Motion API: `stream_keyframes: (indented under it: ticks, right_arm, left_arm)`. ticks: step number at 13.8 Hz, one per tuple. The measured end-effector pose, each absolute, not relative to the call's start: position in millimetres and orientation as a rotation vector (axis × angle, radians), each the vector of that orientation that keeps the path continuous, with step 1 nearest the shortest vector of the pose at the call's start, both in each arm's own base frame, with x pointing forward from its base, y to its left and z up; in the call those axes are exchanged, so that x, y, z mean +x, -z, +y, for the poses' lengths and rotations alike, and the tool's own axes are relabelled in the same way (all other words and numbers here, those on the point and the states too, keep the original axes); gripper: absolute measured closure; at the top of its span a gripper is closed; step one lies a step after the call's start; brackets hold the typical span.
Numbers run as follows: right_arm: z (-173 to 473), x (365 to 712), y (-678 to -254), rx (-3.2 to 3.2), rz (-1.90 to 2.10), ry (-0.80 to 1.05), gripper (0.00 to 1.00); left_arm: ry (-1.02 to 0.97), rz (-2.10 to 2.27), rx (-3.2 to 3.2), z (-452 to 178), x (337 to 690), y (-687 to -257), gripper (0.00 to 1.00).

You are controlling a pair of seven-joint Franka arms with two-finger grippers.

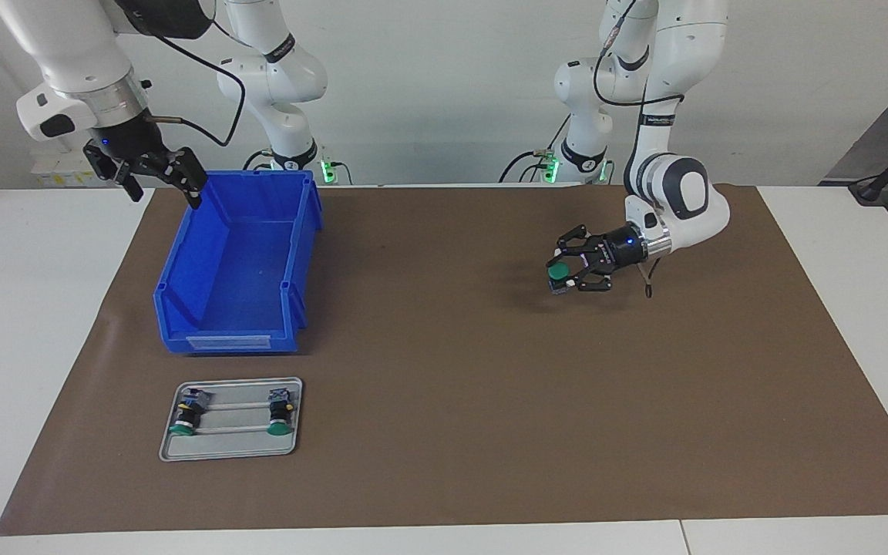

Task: Place and press button with both arms

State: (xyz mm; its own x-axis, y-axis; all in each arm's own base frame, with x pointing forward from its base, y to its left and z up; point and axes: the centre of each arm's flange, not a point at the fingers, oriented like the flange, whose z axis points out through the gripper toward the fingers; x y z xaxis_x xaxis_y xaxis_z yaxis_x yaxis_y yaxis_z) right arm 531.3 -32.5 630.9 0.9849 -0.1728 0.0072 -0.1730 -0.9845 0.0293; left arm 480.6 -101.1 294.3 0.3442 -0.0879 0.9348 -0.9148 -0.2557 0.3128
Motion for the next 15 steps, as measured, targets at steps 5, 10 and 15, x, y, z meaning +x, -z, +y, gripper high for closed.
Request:
stream_keyframes:
  ticks: [5,10,15]
  right_arm:
    - [-32.5,531.3,-630.9,3.1,-0.27,-0.007,0.0]
    - [-32.5,531.3,-630.9,3.1,-0.27,-0.007,0.0]
    - [-32.5,531.3,-630.9,3.1,-0.27,-0.007,0.0]
  left_arm:
    - [-1.121,-0.914,1.562,-145.7,471.9,-277.0,0.6]
    - [-1.133,-0.934,1.579,-155.5,468.0,-261.4,0.6]
    - [-1.126,-0.927,1.599,-154.7,466.7,-248.5,0.6]
